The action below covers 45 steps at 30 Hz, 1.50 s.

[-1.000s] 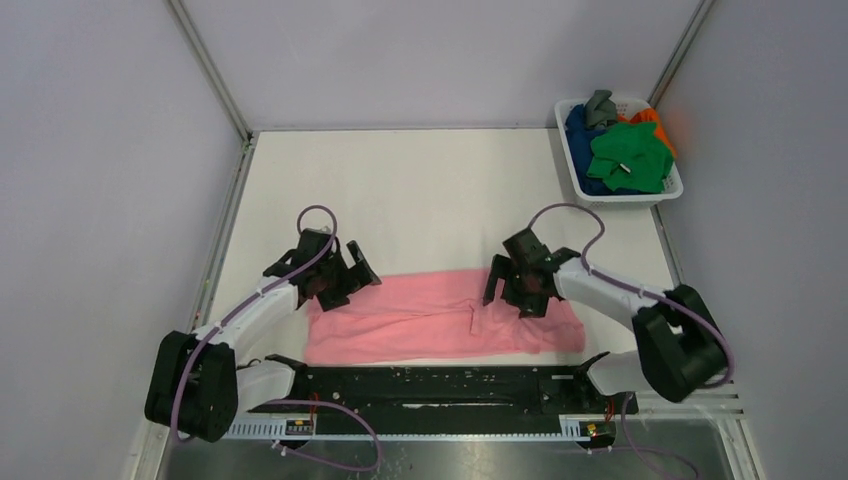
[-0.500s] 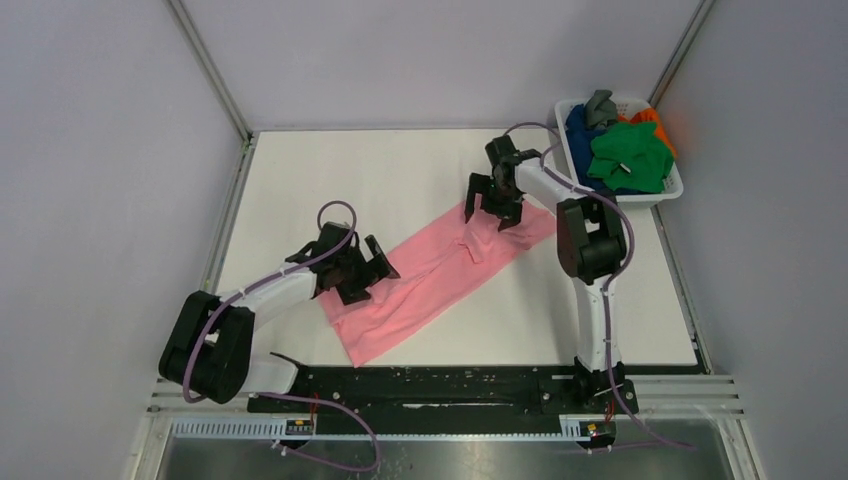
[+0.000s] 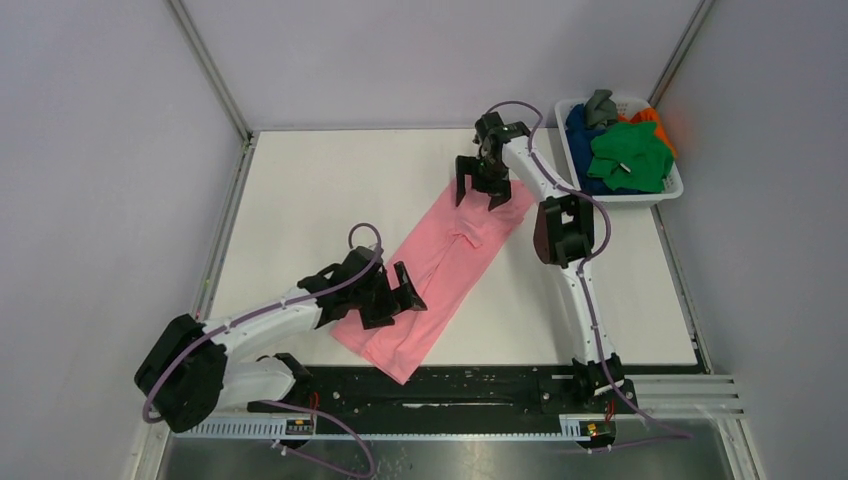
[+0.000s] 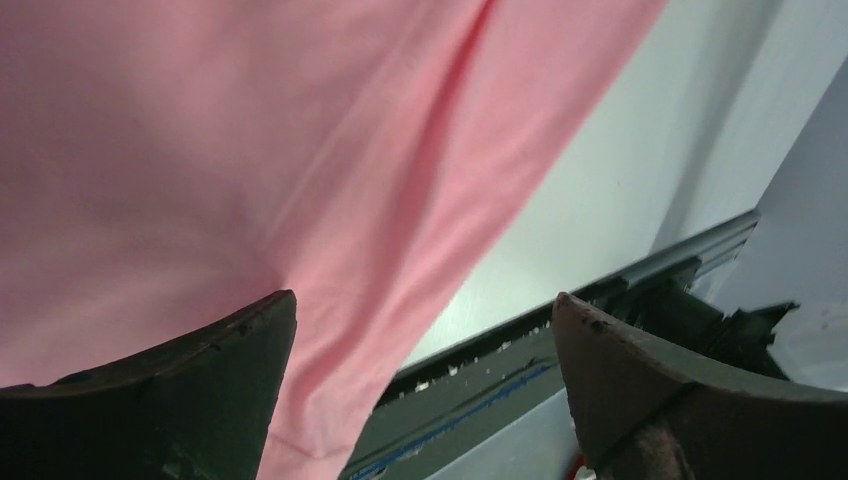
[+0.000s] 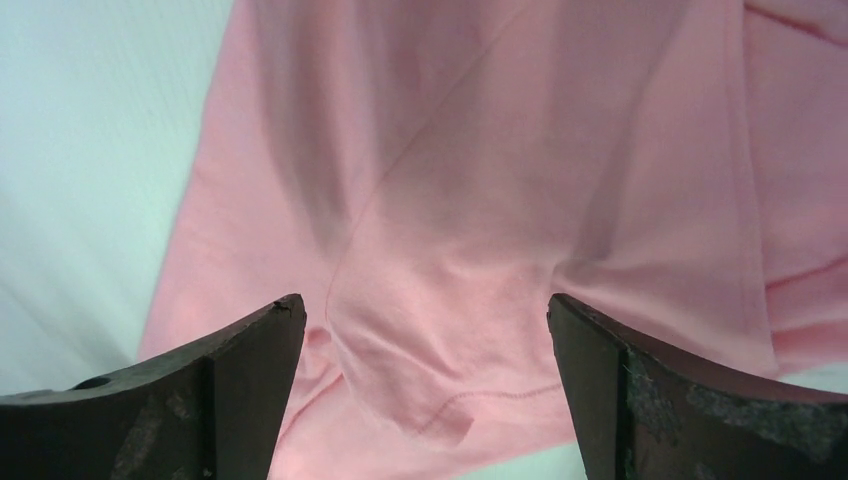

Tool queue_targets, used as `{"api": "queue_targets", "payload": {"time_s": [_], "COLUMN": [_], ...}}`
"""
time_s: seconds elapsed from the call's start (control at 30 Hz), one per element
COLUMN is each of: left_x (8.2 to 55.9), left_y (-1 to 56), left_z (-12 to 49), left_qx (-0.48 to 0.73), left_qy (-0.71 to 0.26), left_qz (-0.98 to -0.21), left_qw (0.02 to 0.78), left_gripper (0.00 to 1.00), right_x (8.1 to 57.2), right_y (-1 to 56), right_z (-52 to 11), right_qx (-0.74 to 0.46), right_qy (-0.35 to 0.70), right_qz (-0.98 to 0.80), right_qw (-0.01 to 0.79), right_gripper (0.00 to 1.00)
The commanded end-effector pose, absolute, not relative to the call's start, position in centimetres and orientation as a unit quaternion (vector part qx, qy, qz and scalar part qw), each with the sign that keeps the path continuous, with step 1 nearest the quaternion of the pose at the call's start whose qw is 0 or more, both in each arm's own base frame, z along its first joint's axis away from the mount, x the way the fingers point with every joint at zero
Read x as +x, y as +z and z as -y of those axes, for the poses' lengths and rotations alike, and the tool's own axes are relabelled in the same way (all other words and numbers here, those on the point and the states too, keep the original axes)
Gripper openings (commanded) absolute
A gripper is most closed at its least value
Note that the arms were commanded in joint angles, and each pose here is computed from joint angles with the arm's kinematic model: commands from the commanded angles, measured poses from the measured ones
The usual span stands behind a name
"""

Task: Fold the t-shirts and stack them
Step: Rotate the tshirt 75 degrees

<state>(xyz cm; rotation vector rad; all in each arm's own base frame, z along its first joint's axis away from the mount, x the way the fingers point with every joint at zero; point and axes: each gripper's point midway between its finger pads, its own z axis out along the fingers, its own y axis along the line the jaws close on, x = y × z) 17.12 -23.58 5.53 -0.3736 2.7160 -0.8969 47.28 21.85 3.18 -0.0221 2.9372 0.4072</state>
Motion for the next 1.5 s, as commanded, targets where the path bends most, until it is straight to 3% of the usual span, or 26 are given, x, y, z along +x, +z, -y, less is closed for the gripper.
{"api": "queue_targets", "payload": {"time_s": [0.0, 0.17, 0.4, 0.57, 1.0, 1.33, 1.47], "left_x": [17.3, 16.7, 14.9, 14.9, 14.6, 16.0, 16.7], "left_y": [8.0, 7.7, 4.9, 4.0, 4.0, 6.2, 6.0], "left_z": [22.6, 19.5, 20.7, 22.2, 26.0, 31.3, 33.3], "left_qx": [-0.114, -0.094, -0.037, -0.019, 0.030, 0.068, 0.069], "left_qy": [-0.292, -0.238, -0.253, -0.274, -0.315, -0.366, -0.370], "left_qz": [-0.930, -0.940, -0.952, -0.950, -0.944, -0.926, -0.925], "left_qw": [0.191, 0.225, 0.171, 0.148, 0.095, 0.070, 0.058], "left_gripper": [0.99, 0.99, 0.99, 0.99, 0.99, 0.99, 0.99], "right_x": [45.2, 40.9, 33.1, 31.3, 34.3, 41.8, 45.4], "right_y": [9.0, 10.1, 7.2, 5.0, 2.9, 2.3, 2.8], "right_z": [-20.7, -22.0, -26.7, -29.1, -25.8, -22.1, -22.1], "right_qx": [-0.026, -0.029, -0.043, -0.055, -0.038, -0.036, -0.039], "right_qy": [0.135, 0.162, 0.202, 0.217, 0.184, 0.161, 0.172], "right_qz": [-0.985, -0.978, -0.976, -0.974, -0.982, -0.986, -0.984], "right_qw": [0.105, 0.127, 0.074, 0.035, -0.019, -0.017, 0.020], "right_gripper": [0.99, 0.99, 1.00, 1.00, 0.99, 0.99, 0.99]}}
